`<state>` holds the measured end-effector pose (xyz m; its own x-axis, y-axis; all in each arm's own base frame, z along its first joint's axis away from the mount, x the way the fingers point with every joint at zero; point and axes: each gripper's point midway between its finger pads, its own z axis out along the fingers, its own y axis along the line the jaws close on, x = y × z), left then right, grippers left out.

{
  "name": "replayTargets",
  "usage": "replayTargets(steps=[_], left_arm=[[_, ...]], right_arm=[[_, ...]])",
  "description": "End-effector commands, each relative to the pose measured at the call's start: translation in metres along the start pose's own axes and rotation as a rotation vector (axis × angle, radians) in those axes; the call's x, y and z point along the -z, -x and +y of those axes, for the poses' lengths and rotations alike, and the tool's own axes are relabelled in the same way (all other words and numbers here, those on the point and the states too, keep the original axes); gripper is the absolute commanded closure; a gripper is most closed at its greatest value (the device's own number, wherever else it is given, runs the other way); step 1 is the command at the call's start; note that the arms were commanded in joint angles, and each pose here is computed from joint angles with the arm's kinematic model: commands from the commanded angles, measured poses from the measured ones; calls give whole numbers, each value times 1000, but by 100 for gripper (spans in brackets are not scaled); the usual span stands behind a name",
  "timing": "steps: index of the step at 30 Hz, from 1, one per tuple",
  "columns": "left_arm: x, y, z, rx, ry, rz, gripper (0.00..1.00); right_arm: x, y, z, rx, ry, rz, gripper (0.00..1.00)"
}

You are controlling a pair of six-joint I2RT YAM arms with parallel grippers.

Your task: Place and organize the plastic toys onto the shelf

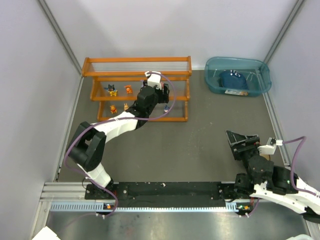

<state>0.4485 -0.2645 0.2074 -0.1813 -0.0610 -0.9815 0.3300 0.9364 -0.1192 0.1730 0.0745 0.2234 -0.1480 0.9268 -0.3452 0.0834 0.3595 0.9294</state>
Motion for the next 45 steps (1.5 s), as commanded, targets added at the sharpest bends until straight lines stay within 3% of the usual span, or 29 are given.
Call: replayTargets(steps=[1, 16, 19, 20, 22, 24, 25, 34, 42, 44, 45], left_arm=[[13, 40, -6, 20, -43, -94, 29], [52, 60, -24, 63, -176, -119, 28], [70, 59, -26, 92, -199, -88, 22], [79, 66, -26, 107, -201, -90, 12], [89, 54, -23, 138, -178, 8, 3], [109, 49, -19, 174, -164, 80, 1], [116, 42, -17, 191, -156, 98, 1], [208, 28, 17, 313, -66, 110, 1], [255, 30, 48, 308, 32, 61, 1], [261, 31, 51, 301, 33, 48, 1], [264, 30, 52, 293, 37, 57, 1]], right_arm=[[3, 3, 3, -13, 15, 11, 22], [5, 2, 4, -6, 21, 26, 21], [5, 2, 4, 5, 20, 26, 20], [5, 3, 4, 10, 21, 26, 20], [6, 6, 7, 27, 25, 22, 17], [8, 10, 11, 77, 34, 23, 12], [9, 11, 13, 96, 39, 27, 1], [9, 1, 10, 379, 35, 77, 1], [-9, -41, 15, 814, -104, 203, 1], [-21, -32, 17, 815, -187, 202, 1], [-21, -46, 14, 797, -195, 308, 1]])
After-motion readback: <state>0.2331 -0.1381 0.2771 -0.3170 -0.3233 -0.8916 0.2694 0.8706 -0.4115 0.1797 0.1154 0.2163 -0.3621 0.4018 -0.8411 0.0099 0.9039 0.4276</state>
